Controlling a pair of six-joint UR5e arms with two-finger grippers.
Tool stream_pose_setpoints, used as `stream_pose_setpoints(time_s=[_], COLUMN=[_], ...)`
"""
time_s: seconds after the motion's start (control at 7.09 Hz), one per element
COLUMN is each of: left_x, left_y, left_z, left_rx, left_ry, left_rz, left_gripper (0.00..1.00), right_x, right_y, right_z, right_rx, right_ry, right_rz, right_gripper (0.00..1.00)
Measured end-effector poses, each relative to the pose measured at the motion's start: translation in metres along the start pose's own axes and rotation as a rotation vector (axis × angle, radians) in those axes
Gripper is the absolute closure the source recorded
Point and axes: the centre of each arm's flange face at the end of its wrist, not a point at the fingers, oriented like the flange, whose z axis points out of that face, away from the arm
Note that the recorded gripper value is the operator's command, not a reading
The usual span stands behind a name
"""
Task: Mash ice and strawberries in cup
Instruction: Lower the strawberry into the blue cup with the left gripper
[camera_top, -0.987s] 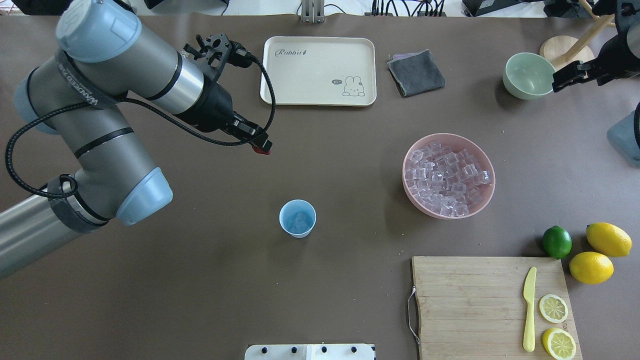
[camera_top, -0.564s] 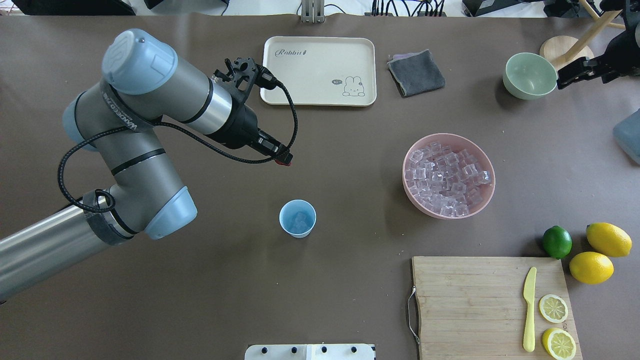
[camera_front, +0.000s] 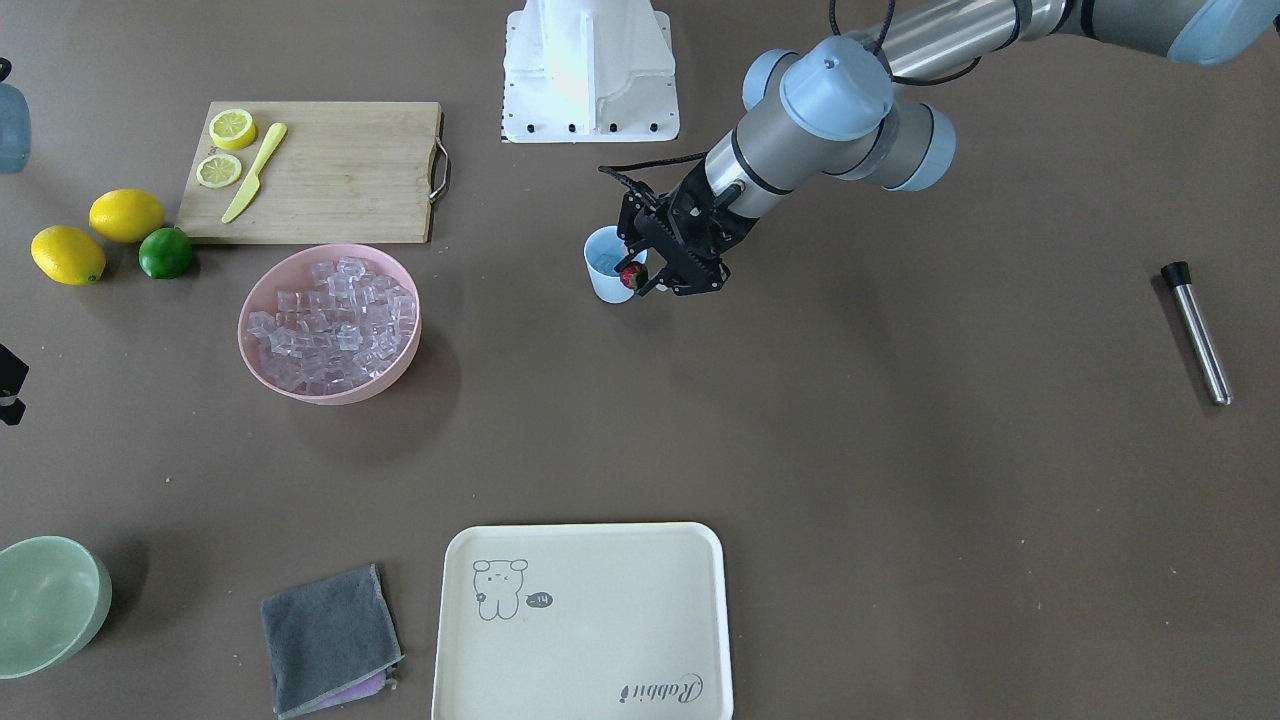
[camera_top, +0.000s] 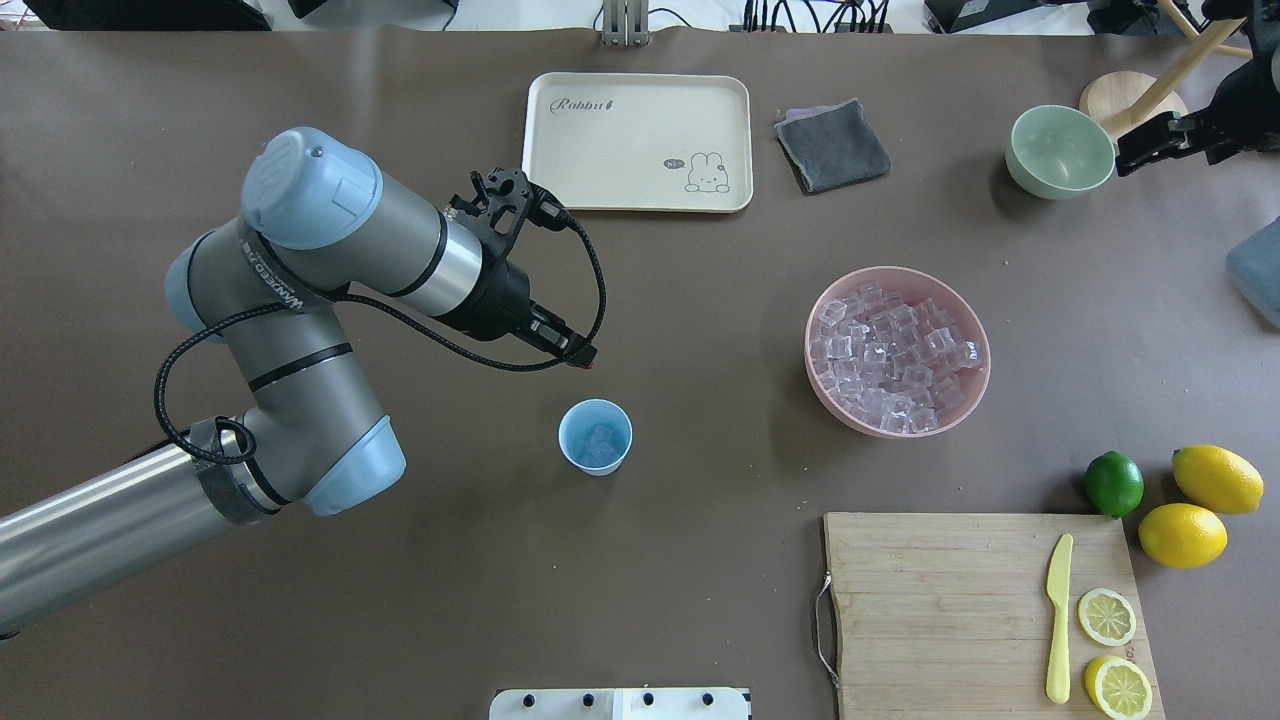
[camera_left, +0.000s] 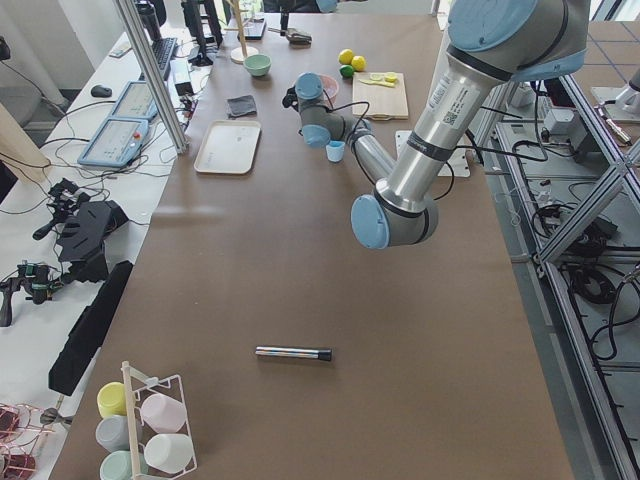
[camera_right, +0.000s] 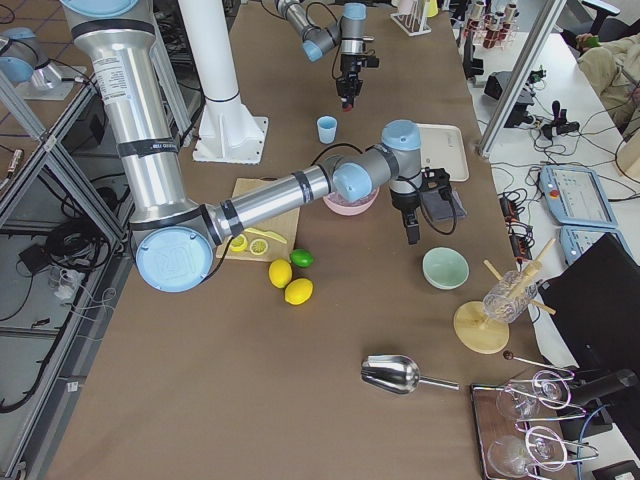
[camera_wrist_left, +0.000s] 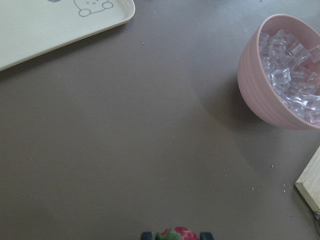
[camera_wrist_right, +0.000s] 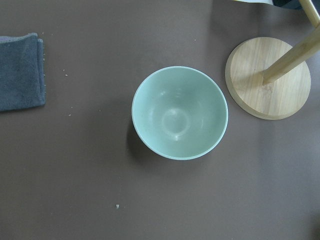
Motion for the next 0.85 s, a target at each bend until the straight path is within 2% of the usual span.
stream_pose_setpoints(time_s=[0.42, 0.85], left_x=[0.007, 0.017], left_y=[0.017, 0.019], left_z=[0.009, 0.002], left_rx=[-0.005, 0.005], left_ry=[0.032, 0.050], left_rz=[0.011, 0.023], left_gripper=[1.00, 1.00], right_x=[-0.001, -0.002], right_y=[-0.001, -0.002], right_z=[-0.001, -0.003], right_rx=[0.003, 0.009], right_ry=[0.000, -0.001], right_rz=[-0.001, -0.003], right_gripper=[0.00, 0.00])
